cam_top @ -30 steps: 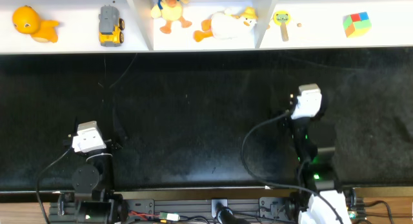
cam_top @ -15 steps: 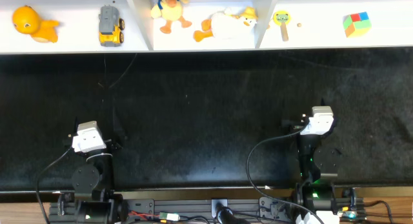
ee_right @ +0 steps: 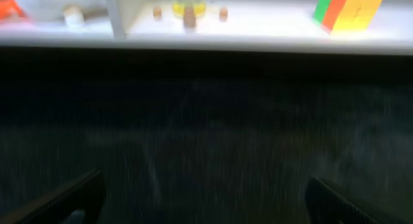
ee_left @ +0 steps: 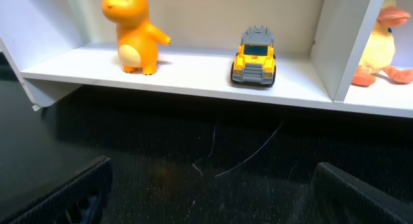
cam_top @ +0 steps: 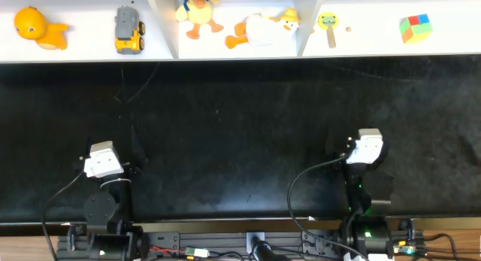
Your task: Store Toys
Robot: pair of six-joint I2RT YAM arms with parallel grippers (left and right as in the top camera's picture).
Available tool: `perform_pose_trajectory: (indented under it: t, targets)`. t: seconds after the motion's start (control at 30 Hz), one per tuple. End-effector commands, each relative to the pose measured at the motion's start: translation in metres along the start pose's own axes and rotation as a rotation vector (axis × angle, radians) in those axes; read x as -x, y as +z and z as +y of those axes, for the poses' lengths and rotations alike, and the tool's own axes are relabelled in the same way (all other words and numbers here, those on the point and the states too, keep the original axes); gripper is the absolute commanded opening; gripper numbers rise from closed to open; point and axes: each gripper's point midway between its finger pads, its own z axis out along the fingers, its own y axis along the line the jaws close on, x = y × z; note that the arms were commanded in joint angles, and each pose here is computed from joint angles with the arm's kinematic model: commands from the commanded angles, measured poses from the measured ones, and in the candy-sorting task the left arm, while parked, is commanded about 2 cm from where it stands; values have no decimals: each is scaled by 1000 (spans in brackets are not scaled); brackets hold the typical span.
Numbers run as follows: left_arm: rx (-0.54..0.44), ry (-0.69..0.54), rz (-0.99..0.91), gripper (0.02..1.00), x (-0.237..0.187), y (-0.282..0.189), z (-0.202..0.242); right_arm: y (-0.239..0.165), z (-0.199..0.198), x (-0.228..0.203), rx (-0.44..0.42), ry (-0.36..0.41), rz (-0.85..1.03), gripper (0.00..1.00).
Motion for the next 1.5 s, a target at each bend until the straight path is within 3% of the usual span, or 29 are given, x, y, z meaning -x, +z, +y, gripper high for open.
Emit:
perform_pose_trajectory:
  t: [0.03, 0.87, 1.5]
  targets:
    - [11, 20, -6, 998, 0, 0, 3, -2, -3, 3, -15, 4, -31, 996]
    - [11, 20, -6, 998, 1, 0, 3, -27, -3, 60, -14, 3, -293, 996]
    - [11, 20, -6, 998, 0, 0, 3, -26, 2, 57, 6, 0, -280, 993]
